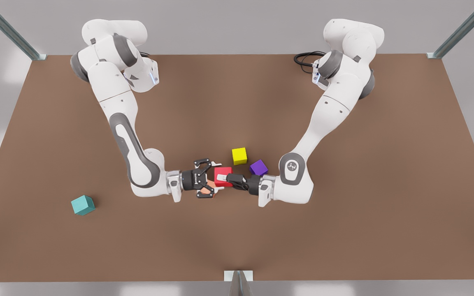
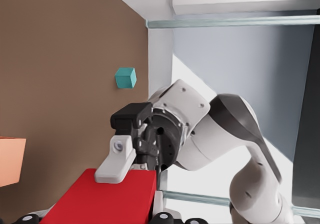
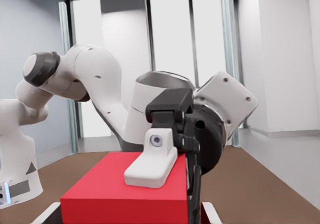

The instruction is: Pick up red wooden cube and pass to hand red wooden cube and place in blue wooden cube

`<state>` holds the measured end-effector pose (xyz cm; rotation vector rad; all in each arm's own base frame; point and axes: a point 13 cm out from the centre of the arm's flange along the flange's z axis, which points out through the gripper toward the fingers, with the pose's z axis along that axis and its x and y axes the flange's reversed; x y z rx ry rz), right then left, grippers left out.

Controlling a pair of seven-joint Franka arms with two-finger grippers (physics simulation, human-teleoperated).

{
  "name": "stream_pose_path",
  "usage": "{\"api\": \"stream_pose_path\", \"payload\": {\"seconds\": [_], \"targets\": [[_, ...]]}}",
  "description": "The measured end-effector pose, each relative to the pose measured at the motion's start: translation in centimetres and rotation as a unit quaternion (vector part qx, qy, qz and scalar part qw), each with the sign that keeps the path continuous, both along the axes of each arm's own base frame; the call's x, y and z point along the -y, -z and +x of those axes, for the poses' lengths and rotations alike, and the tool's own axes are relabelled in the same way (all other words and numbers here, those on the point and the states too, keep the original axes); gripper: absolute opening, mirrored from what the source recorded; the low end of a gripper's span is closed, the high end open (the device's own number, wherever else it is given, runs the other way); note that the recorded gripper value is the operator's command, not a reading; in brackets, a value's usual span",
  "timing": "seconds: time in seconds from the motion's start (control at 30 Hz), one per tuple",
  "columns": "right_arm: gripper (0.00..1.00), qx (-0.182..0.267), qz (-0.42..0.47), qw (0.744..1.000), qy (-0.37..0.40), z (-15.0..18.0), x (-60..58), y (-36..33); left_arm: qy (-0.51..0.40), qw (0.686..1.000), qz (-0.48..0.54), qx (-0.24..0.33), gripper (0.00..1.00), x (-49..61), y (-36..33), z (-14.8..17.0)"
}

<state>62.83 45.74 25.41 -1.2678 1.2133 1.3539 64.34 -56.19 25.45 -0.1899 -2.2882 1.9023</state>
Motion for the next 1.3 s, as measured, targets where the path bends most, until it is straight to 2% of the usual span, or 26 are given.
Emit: {"api": "stream_pose_path", "payload": {"seconds": [0.2,0.23,0.27,0.3,0.37,0.43,0.47,0.5,0.63,0.73,0.8,0.87,0.9,0.93,0.97,1.03,1.1,1.17,1.2,1.3], "targets": [[1.0,0.002,0.0,1.0,0.002,-0.4,-1.4,0.2,-0.001,1.0,0.001,0.001,0.57,0.1,0.4,0.0],[0.95,0.002,0.0,1.0,0.003,-0.4,-1.5,0.2,-0.001,1.0,0.001,0.001,0.57,0.1,0.4,0.0],[0.66,0.003,-0.001,1.0,0.004,-0.4,-1.5,0.2,-0.001,1.0,0.001,0.001,0.57,0.1,0.4,0.0],[0.46,0.003,-0.001,1.0,0.004,-0.3,-1.5,0.3,-0.001,1.0,0.001,0.001,0.57,0.1,0.4,0.0],[0.45,0.003,-0.003,1.0,0.005,-0.3,-1.4,0.5,-0.001,1.0,0.002,0.002,0.57,0.1,0.5,0.0],[0.45,0.004,-0.004,1.0,0.006,-0.2,-1.3,0.6,-0.002,1.0,0.001,0.002,0.68,0.0,0.4,0.1],[0.45,0.004,-0.004,1.0,0.006,-0.2,-1.3,0.6,-0.002,1.0,0.0,0.003,0.98,0.1,0.3,0.1],[0.46,0.004,-0.005,1.0,0.007,-0.2,-1.2,0.7,-0.002,1.0,-0.003,0.003,1.0,0.1,0.2,0.0],[0.46,0.005,-0.006,1.0,0.008,-0.1,-1.1,0.8,-0.006,1.0,-0.006,0.007,1.0,-0.7,-0.1,0.7],[0.46,0.005,-0.006,1.0,0.009,0.0,-0.9,0.8,-0.017,1.0,-0.004,0.012,1.0,-4.7,-0.1,3.1],[0.46,0.008,-0.007,1.0,0.014,0.7,0.1,0.7,-0.022,0.999,0.007,0.023,1.0,-9.6,0.1,5.4],[0.46,0.022,-0.022,0.999,0.021,2.4,3.3,0.8,-0.017,0.997,0.047,0.058,1.0,-19.3,-1.1,8.3],[0.46,0.037,-0.038,0.998,0.02,3.5,5.7,0.7,-0.002,0.994,0.078,0.074,1.0,-24.3,-1.5,8.7],[0.46,0.059,-0.063,0.996,0.018,5.0,8.8,0.5,0.031,0.985,0.132,0.105,1.0,-28.1,-2.8,8.1],[0.46,0.079,-0.096,0.992,0.011,6.0,12.3,0.5,0.083,0.962,0.213,0.152,1.0,-30.7,-5.3,6.5],[0.46,0.104,-0.175,0.979,-0.016,6.5,18.0,1.6,0.154,0.893,0.37,0.205,1.0,-36.2,-9.3,4.2],[0.46,0.117,-0.278,0.952,-0.046,6.2,23.6,2.8,0.193,0.831,0.479,0.206,1.0,-39.9,-11.6,2.1],[0.46,0.113,-0.384,0.914,-0.069,5.5,29.5,3.4,0.219,0.76,0.592,0.153,1.0,-43.7,-10.5,-4.6],[0.46,0.102,-0.43,0.894,-0.077,4.8,32.0,3.8,0.202,0.751,0.614,0.138,1.0,-46.1,-11.1,-6.0],[0.46,0.076,-0.542,0.833,-0.081,4.2,38.9,5.5,0.151,0.753,0.628,0.129,1.0,-48.7,-14.1,-5.4]]}}
